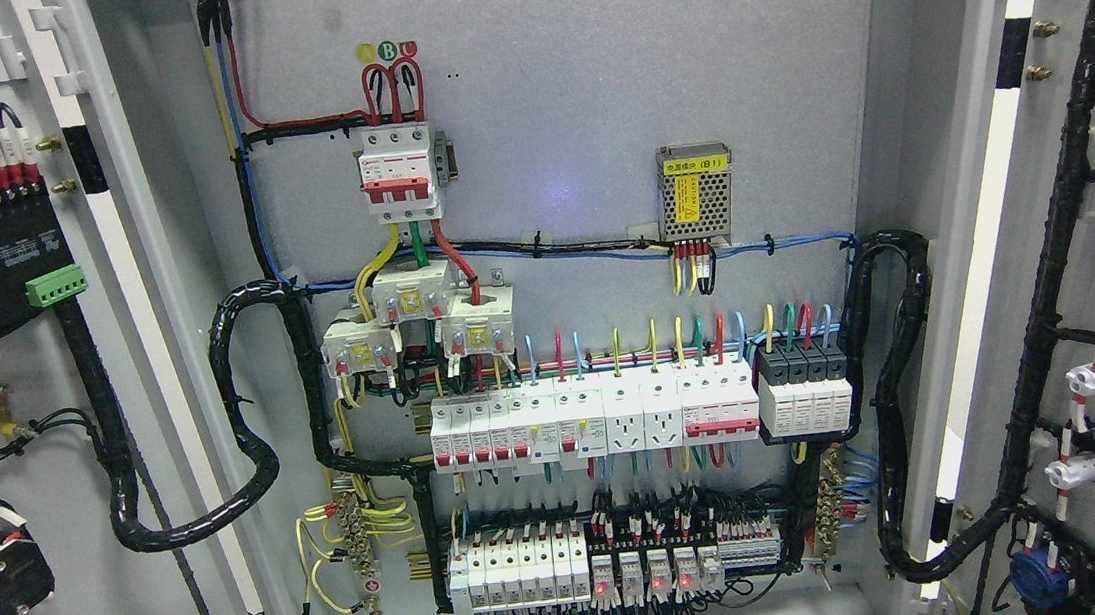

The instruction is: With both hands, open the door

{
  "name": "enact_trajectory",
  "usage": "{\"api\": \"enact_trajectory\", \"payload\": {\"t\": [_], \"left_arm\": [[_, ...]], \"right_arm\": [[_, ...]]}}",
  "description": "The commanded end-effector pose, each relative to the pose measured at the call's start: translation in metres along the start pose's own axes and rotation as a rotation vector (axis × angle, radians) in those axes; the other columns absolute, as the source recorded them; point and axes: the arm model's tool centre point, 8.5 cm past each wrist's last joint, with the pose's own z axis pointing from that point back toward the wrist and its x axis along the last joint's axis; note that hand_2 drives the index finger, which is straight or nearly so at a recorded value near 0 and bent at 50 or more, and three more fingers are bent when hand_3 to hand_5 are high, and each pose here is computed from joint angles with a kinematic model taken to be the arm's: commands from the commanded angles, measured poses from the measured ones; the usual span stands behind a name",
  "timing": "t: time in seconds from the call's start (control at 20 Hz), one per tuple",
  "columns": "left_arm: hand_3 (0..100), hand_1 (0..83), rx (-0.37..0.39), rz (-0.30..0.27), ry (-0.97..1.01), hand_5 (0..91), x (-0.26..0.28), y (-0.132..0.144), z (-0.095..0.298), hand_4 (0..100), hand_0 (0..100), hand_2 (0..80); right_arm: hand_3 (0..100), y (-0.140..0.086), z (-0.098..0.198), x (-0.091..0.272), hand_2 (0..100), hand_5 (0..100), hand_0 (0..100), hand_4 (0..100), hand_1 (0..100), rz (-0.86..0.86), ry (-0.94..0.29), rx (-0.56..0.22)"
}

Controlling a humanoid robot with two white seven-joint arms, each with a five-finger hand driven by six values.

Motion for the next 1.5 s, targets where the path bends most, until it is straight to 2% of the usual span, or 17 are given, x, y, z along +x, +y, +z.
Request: {"api": "enact_trajectory", "payload": {"t": [0.0, 0.2, 0.4, 0.55, 0.9, 1.05, 1.2, 1.35, 1.45], "left_arm": [[0, 0.0, -0.089, 0.100, 0.049, 0.0, -0.016, -0.042, 0.007, 0, 0, 0.0], [0, 0.0, -0.098, 0.116, 0.064, 0.0, -0.022, -0.049, 0.012, 0, 0, 0.0], [0, 0.0, -0.095, 0.161, 0.112, 0.0, -0.037, -0.065, 0.028, 0, 0, 0.0], [0, 0.0, -0.088, 0.159, 0.166, 0.0, -0.058, -0.080, 0.046, 0, 0, 0.0], [0, 0.0, -0.012, 0.180, 0.421, 0.0, -0.123, -0.092, 0.125, 0, 0, 0.0], [0, 0.0, 0.049, 0.193, 0.550, 0.0, -0.150, -0.094, 0.167, 0, 0, 0.0], [0, 0.0, 0.100, 0.188, 0.682, 0.0, -0.172, -0.093, 0.211, 0, 0, 0.0], [0, 0.0, 0.146, 0.174, 0.792, 0.0, -0.187, -0.088, 0.248, 0, 0, 0.0], [0, 0.0, 0.181, 0.157, 0.854, 0.0, -0.195, -0.082, 0.270, 0, 0, 0.0]], "right_arm": [[0, 0.016, 0.003, -0.017, 0, 0, 19, 0, 0, -0.060, 0.039, 0.027], [0, 0.023, 0.010, -0.027, 0, 0, 19, 0, 0, -0.072, 0.084, 0.043], [0, 0.031, 0.031, -0.060, 0, 0, 19, 0, 0, -0.075, 0.198, 0.045], [0, 0.039, 0.056, -0.089, 0, 0, 19, 0, 0, -0.075, 0.320, 0.057], [0, 0.042, 0.115, -0.140, 0, 0, 19, 0, 0, -0.116, 0.544, 0.018], [0, 0.041, 0.145, -0.158, 0, 0, 19, 0, 0, -0.135, 0.645, -0.003], [0, 0.050, 0.177, -0.174, 0, 0, 19, 0, 0, -0.170, 0.741, -0.019], [0, 0.064, 0.219, -0.195, 0, 0, 19, 0, 0, -0.177, 0.856, -0.072], [0, 0.072, 0.246, -0.206, 0, 0, 19, 0, 0, -0.158, 0.950, -0.064]]}}
